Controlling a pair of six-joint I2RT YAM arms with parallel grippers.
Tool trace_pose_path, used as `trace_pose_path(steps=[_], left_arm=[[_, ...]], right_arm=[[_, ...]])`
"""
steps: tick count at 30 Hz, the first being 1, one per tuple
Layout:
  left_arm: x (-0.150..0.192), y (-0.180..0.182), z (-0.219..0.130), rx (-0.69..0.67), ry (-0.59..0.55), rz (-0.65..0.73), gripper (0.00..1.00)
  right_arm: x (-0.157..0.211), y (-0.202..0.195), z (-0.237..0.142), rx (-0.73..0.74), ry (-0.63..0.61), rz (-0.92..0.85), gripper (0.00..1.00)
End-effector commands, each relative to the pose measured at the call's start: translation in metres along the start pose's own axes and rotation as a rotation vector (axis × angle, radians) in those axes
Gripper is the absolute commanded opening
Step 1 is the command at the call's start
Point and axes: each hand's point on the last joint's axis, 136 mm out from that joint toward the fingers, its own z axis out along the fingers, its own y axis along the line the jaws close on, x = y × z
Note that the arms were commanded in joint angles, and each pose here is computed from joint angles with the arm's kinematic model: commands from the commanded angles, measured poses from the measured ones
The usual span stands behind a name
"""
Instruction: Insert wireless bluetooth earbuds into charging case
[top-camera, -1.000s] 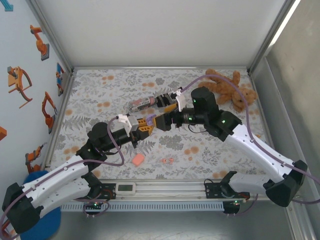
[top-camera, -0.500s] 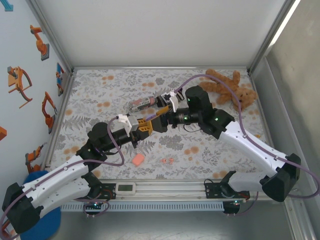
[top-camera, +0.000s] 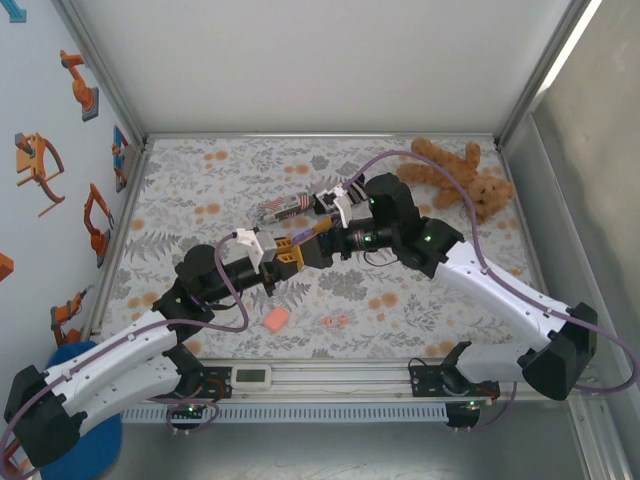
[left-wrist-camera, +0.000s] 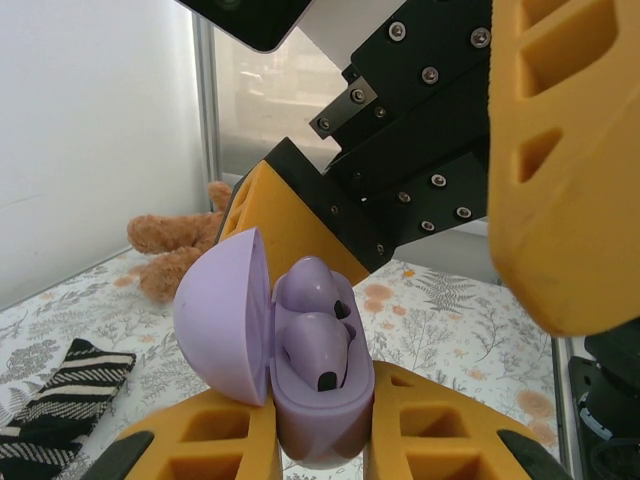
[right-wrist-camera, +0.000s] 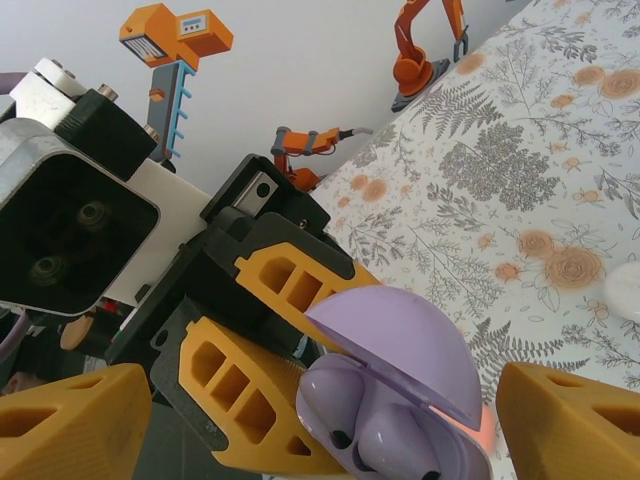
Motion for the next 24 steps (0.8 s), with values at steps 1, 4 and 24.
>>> trace_pose_path(steps=[1, 4, 24], left_arm=[[-0.001, -0.002, -0.002, 0.005, -0.018, -0.008, 0.00], [-0.001, -0.002, -0.002, 0.004, -0.016, -0.008, 0.00], [0.004, -0.001, -0.004, -0.006, -0.013, -0.023, 0.00]], right_arm=[[-0.013, 0.016, -0.004, -0.040, -0.025, -0.054, 0.87], [-0.014, 0.018, -0.005, -0.040, -0.030, -0.060, 0.87], [-0.016, 0.032, -0.015, -0.061, -0.056, -0.096, 0.84]])
